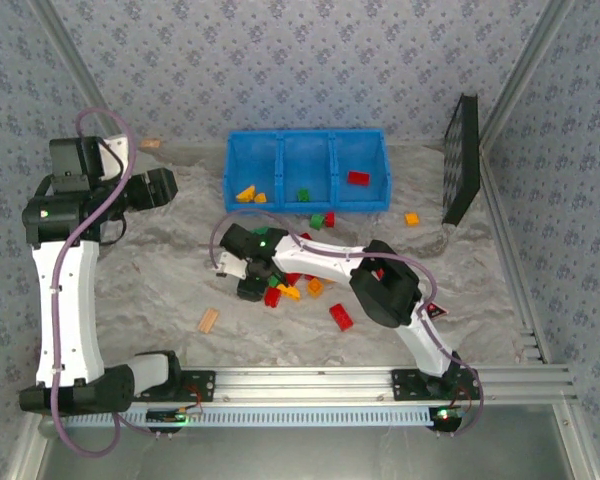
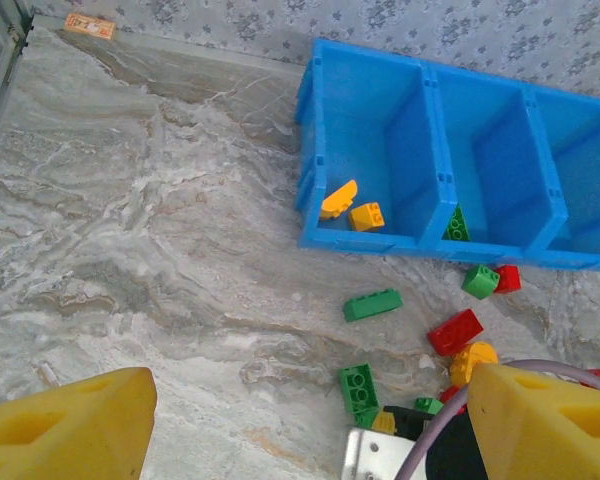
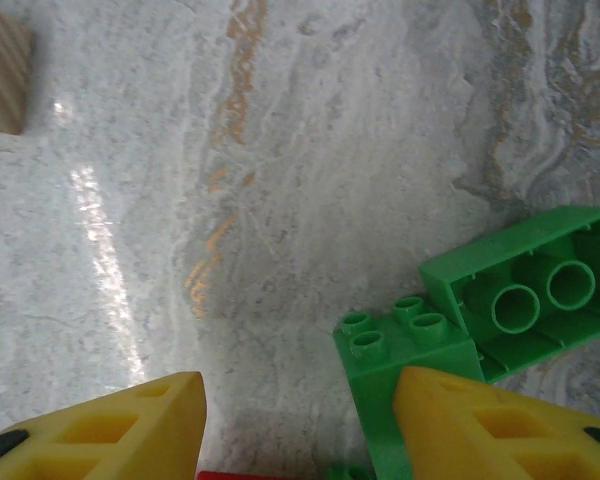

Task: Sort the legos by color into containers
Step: Pick up the lego from the center of the table.

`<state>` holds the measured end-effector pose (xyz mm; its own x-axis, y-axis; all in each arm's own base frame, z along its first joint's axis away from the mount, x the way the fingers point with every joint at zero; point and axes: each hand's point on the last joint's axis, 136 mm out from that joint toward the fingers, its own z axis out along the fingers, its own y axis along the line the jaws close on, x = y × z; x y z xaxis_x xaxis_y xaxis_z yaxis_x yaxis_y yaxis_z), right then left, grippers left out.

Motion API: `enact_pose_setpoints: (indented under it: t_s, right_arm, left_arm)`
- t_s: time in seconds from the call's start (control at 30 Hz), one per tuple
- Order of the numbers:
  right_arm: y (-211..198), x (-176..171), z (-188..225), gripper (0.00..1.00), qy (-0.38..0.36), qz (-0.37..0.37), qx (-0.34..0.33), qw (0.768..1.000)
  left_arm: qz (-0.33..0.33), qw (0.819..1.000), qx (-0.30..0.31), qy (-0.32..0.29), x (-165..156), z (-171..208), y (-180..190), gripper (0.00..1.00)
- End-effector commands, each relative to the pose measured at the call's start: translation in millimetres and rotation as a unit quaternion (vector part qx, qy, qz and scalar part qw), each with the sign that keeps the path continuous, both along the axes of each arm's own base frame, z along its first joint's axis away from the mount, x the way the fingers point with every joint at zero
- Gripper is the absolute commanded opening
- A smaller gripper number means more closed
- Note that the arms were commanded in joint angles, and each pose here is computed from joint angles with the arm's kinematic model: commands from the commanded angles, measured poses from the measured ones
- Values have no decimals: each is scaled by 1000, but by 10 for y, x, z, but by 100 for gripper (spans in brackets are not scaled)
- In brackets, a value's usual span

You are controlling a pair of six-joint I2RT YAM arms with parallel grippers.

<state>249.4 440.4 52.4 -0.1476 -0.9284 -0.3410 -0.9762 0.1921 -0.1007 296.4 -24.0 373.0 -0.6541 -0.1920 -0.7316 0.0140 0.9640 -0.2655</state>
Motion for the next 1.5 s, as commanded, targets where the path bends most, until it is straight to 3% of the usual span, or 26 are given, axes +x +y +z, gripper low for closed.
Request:
enact_pose_setpoints:
  t_s: [0.0,0.4,0.83,1.13,1.47]
  right_arm:
    - [-382,7,-307,57,-6,-30,-96,995]
    - [-414,-38,80,59,-45,-30,-87,995]
    - [-401,185,246,66,-75,-37,-55,995]
    - [-417,366,77,72,-43,-52,-52,996]
    - [-413,319,-219,74,16,-54,-63,996]
  left_arm:
    - [-8,1000,-11,-15,-34,71,-37,81]
    - [-22,999,-30,-20,-24,149,-113,81]
    - [-25,999,-30,-12,45,118,-117,81]
    - [-27,999,-28,-8,71,97,-113,81]
    - [-28,999,-26,-7,99,93,-110,81]
